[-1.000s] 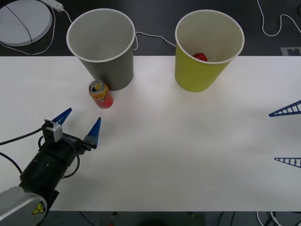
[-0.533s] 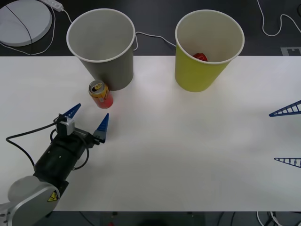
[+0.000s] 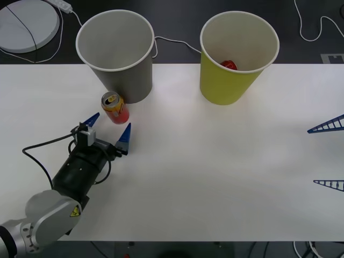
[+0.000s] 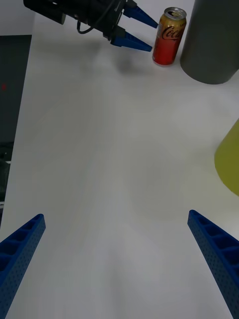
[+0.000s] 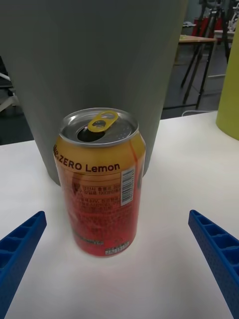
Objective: Put the can into the green bin and the plastic bottle into the gray bin
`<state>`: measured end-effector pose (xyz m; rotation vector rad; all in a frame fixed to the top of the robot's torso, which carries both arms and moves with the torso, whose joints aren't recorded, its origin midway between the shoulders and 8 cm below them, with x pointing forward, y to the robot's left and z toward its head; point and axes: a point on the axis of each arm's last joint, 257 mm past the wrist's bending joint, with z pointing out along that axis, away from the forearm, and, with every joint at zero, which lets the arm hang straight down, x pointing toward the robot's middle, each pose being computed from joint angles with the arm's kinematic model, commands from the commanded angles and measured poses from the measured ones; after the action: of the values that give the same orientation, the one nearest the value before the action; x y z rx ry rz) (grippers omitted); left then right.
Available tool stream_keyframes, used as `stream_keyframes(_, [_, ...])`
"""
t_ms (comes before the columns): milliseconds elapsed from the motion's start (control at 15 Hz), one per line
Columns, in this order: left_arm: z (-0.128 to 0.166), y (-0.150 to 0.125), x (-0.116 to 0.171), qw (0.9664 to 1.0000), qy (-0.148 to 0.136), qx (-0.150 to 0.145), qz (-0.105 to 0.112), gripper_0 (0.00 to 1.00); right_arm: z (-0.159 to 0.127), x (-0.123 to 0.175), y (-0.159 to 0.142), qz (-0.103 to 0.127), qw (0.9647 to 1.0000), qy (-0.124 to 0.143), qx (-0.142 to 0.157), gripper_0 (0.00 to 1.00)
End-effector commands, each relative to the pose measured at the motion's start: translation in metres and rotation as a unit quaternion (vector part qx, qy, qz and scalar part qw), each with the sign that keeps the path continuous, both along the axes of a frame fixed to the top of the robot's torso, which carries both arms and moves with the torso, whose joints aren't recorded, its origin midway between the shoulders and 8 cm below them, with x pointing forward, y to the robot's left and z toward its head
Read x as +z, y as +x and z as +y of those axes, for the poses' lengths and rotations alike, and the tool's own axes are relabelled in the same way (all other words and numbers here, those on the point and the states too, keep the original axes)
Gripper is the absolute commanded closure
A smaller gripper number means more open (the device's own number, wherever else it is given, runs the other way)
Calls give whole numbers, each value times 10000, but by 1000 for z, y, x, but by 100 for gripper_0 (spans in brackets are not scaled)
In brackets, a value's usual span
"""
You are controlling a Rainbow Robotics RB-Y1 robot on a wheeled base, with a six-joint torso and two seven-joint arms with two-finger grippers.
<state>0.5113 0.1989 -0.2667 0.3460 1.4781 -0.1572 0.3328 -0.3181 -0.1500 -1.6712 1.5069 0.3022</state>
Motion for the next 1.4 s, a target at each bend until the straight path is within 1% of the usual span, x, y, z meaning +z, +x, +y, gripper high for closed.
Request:
stream_keyframes(67, [-3,8,0,10000,12,24,-16,0,0,0,0,0,10000,0,0,0])
stream_keyframes(267, [-4,17,3,10000,47,45,-56,0,0,0,0,0,10000,0,0,0])
stream_keyframes(467, [-8,25,7,10000,74,3,-64,0,0,0,0,0,10000,0,0,0])
stream_keyframes(800, [-8,42,10,9999,104,84,-100,0,0,0,0,0,10000,0,0,0])
stream_keyframes(1200, [-14,51,12,9998,106,87,-120,0,0,0,0,0,10000,0,0,0])
stream_keyframes(1400, [-16,52,12,9999,97,76,-88,0,0,0,0,0,10000,0,0,0])
